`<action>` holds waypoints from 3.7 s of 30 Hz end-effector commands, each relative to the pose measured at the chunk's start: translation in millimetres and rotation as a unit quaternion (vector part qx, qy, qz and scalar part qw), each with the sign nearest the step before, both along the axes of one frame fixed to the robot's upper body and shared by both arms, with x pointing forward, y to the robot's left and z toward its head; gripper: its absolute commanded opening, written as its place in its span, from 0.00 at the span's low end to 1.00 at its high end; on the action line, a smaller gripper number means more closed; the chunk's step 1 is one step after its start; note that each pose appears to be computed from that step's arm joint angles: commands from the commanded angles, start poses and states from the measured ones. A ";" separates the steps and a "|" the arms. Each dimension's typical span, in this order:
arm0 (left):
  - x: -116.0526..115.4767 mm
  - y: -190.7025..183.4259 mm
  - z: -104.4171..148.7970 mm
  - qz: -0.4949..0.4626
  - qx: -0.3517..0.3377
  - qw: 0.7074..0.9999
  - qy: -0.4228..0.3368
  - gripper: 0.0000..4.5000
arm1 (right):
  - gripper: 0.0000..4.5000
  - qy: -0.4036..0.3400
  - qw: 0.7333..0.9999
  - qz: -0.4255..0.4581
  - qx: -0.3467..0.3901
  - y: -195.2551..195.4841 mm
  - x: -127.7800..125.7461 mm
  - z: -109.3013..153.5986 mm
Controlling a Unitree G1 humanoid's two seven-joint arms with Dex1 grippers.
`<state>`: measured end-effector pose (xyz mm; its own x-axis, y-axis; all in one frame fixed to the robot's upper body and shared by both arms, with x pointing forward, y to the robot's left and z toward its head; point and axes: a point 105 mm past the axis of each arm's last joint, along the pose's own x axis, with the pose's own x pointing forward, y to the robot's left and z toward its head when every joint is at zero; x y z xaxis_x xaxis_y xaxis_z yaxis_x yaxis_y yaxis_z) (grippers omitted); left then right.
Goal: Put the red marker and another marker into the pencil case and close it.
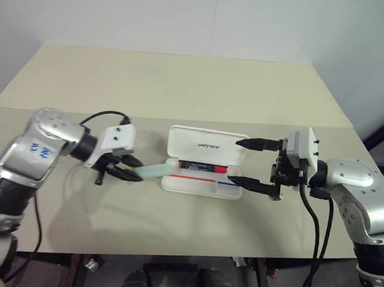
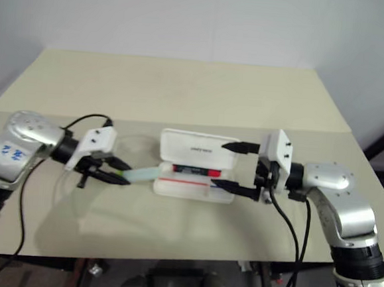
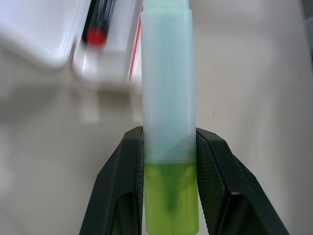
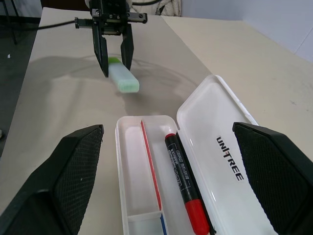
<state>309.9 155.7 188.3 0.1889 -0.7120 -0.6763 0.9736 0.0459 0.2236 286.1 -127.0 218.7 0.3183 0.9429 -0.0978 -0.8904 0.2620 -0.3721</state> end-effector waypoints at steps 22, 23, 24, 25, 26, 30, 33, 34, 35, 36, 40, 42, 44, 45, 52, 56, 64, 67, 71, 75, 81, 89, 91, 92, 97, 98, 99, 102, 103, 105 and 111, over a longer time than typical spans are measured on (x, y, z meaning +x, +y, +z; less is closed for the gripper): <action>26.3 -71.9 -24.6 -0.100 0.023 0.995 0.002 0.24 | 1.00 -0.017 0.995 -0.098 0.015 -20.7 -23.1 1.0; 26.1 -71.7 -25.1 -0.101 0.025 0.995 0.004 0.24 | 1.00 -0.018 0.995 -0.099 0.015 -20.5 -23.2 1.1; 26.5 -71.7 -25.3 -0.100 0.024 0.995 0.005 0.24 | 1.00 -0.018 0.995 -0.100 0.016 -20.2 -23.2 1.3; 26.1 -71.5 -26.0 -0.101 0.026 0.995 0.010 0.24 | 1.00 -0.019 0.995 -0.101 0.017 -20.2 -23.2 1.4; 25.6 -71.8 -26.4 -0.103 0.027 0.994 0.011 0.32 | 1.00 -0.019 0.994 -0.102 0.017 -20.4 -23.0 1.6; 27.2 -80.7 -20.7 -0.106 0.004 0.994 0.004 0.62 | 1.00 -0.021 0.994 -0.102 0.019 -19.6 -21.7 1.9; 26.0 -88.1 -13.6 -0.112 -0.017 0.994 0.001 0.75 | 1.00 -0.022 0.995 -0.100 0.020 -18.5 -20.0 2.6; 25.7 -89.3 -11.8 -0.114 -0.020 0.993 -0.001 0.75 | 1.00 -0.022 0.995 -0.099 0.020 -18.3 -19.5 2.9; 25.3 -90.3 -9.9 -0.115 -0.023 0.993 -0.002 0.75 | 1.00 -0.023 0.995 -0.099 0.021 -18.1 -18.8 3.1; 25.0 -91.2 -8.2 -0.115 -0.027 0.993 -0.002 0.75 | 1.00 -0.023 0.995 -0.098 0.021 -18.1 -18.3 3.2; 22.7 -93.8 1.7 -0.119 -0.047 0.992 -0.009 0.75 | 1.00 -0.022 0.995 -0.094 0.021 -16.9 -16.3 3.5; 15.4 -93.3 13.1 -0.140 -0.076 0.987 -0.023 0.83 | 1.00 -0.012 0.995 -0.100 0.017 -18.8 -14.1 1.9; 11.5 -90.0 17.7 -0.145 -0.088 0.985 -0.029 0.95 | 1.00 0.002 0.994 -0.109 0.011 -21.5 -12.5 -0.1; 12.4 -85.6 19.3 -0.142 -0.090 0.985 -0.041 0.99 | 1.00 0.012 0.994 -0.110 0.003 -22.1 -13.0 -1.1; -2.9 -37.0 21.2 -0.161 -0.120 0.979 -0.042 0.99 | 1.00 0.076 0.982 -0.166 -0.035 -42.6 -12.2 0.7; -10.1 -15.5 19.3 -0.139 -0.146 0.979 -0.034 0.99 | 1.00 0.117 0.952 -0.264 -0.098 -71.0 -8.0 -16.0; -2.5 -11.6 31.2 -0.106 -0.203 0.971 -0.073 0.99 | 1.00 0.192 0.883 -0.410 -0.123 -106.5 0.5 -38.7; -2.5 -15.2 32.1 -0.107 -0.208 0.969 -0.078 0.99 | 1.00 0.211 0.863 -0.444 -0.116 -111.3 7.3 -44.3; -3.5 -14.8 36.5 -0.106 -0.212 0.968 -0.085 0.99 | 1.00 0.250 0.837 -0.474 -0.109 -116.7 11.3 -56.9; -3.4 -10.3 46.2 -0.101 -0.220 0.965 -0.096 0.99 | 1.00 0.293 0.825 -0.475 -0.089 -109.5 12.4 -68.6; -4.8 -2.8 52.5 -0.095 -0.218 0.966 -0.098 0.99 | 1.00 0.322 0.818 -0.469 -0.082 -95.6 16.5 -82.8; -9.1 -2.5 56.9 -0.092 -0.218 0.965 -0.111 1.00 | 0.78 0.337 0.802 -0.485 -0.089 -96.1 24.9 -101.9; -9.0 -1.3 58.5 -0.089 -0.217 0.965 -0.115 1.00 | 0.61 0.336 0.806 -0.478 -0.090 -92.5 24.7 -101.4; -8.9 -0.9 59.1 -0.088 -0.217 0.965 -0.117 1.00 | 0.55 0.335 0.809 -0.475 -0.091 -91.1 24.3 -101.0; -9.4 -1.7 60.2 -0.089 -0.218 0.964 -0.121 1.00 | 0.15 0.327 0.814 -0.470 -0.098 -90.1 23.8 -99.8; -9.0 -1.8 60.2 -0.088 -0.218 0.964 -0.121 1.00 | 0.09 0.326 0.815 -0.469 -0.099 -90.1 24.2 -99.5; -8.9 -2.6 60.5 -0.089 -0.219 0.964 -0.122 1.00 | 0.08 0.315 0.819 -0.469 -0.100 -91.1 25.8 -96.1; -7.9 -5.2 60.6 -0.091 -0.221 0.963 -0.125 1.00 | 0.08 0.262 0.850 -0.446 -0.096 -88.4 33.8 -77.5; -7.4 -5.7 60.2 -0.091 -0.221 0.963 -0.125 1.00 | 0.08 0.242 0.866 -0.426 -0.096 -84.7 36.0 -69.7; -7.6 -6.7 58.8 -0.092 -0.221 0.963 -0.125 1.00 | 0.08 0.182 0.914 -0.342 -0.121 -70.3 34.6 -49.3; -11.0 -6.9 55.5 -0.091 -0.221 0.965 -0.108 1.00 | 0.08 0.111 0.953 -0.167 -0.227 -52.6 23.9 -44.6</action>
<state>305.3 150.4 234.9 0.1481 -0.9509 -0.2719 0.9197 0.0313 0.3914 311.0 -184.1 169.5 0.5577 0.6078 -0.5652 -0.8245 0.4844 -0.2926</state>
